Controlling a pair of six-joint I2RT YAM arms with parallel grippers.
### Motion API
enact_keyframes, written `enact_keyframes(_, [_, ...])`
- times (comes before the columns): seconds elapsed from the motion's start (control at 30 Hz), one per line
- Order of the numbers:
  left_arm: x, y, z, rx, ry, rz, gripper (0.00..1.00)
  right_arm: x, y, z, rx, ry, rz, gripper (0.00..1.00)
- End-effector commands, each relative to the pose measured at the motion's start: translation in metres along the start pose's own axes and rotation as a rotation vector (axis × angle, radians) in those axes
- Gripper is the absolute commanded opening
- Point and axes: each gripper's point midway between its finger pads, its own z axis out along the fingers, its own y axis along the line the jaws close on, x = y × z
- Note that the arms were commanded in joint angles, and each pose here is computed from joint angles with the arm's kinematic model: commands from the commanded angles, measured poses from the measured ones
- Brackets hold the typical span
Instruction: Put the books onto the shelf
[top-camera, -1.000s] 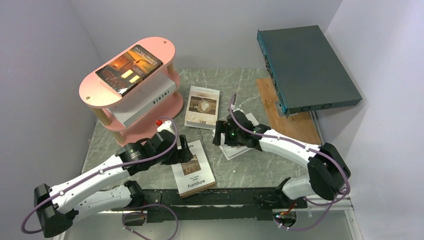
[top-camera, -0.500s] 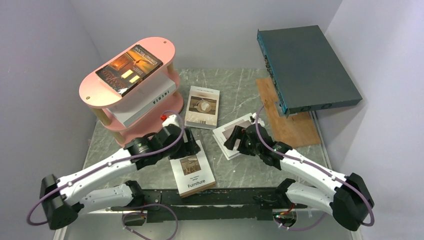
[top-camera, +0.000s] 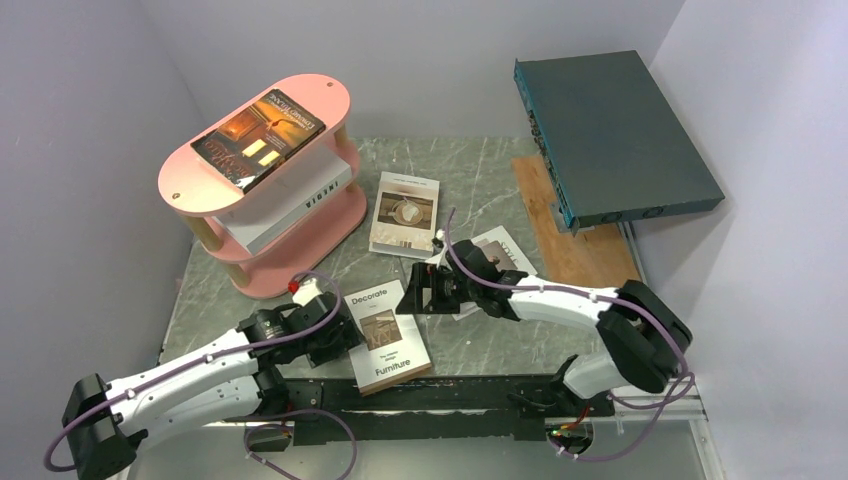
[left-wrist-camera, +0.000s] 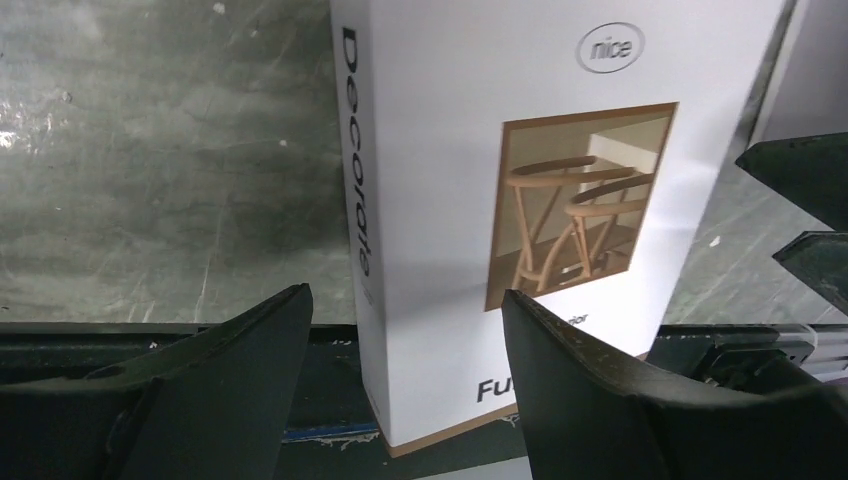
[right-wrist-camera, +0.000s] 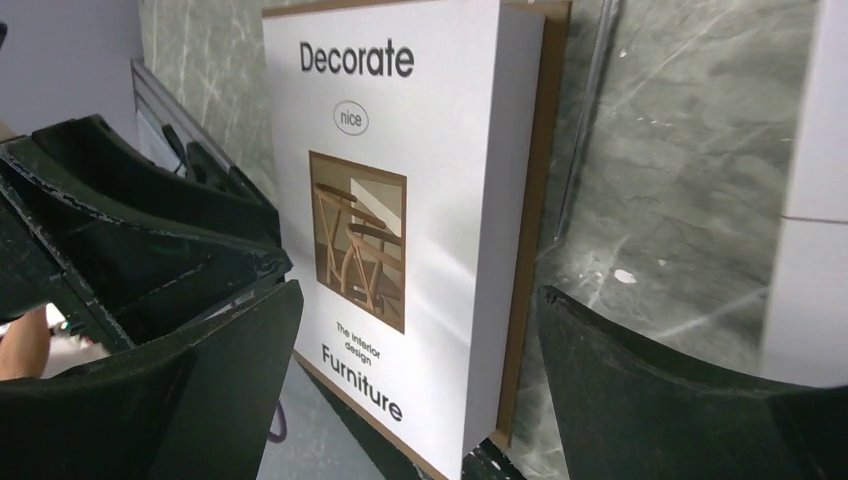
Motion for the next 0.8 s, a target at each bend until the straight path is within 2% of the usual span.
enact_keyframes(0.0, [0.001, -0.02, 0.0, 0.093, 0.008, -0.079, 0.76, -0.002, 0.035, 0.01, -0.164, 0.061, -0.015, 0.9])
enact_keyframes(0.13, [0.004, -0.025, 0.002, 0.139, 0.015, -0.061, 0.75, 0.005, 0.047, 0.012, -0.255, 0.106, 0.022, 0.88])
enact_keyframes(0.27, [0.01, -0.022, 0.008, 0.116, 0.042, -0.05, 0.74, 0.007, 0.058, 0.011, -0.308, 0.135, 0.028, 0.84])
enact_keyframes(0.4, [0.014, -0.029, 0.013, 0.127, 0.062, -0.03, 0.74, 0.003, 0.07, 0.006, -0.348, 0.133, 0.029, 0.79])
enact_keyframes(0.77, [0.009, -0.056, 0.014, 0.202, 0.053, 0.046, 0.71, -0.002, 0.086, -0.008, -0.404, 0.116, 0.04, 0.77])
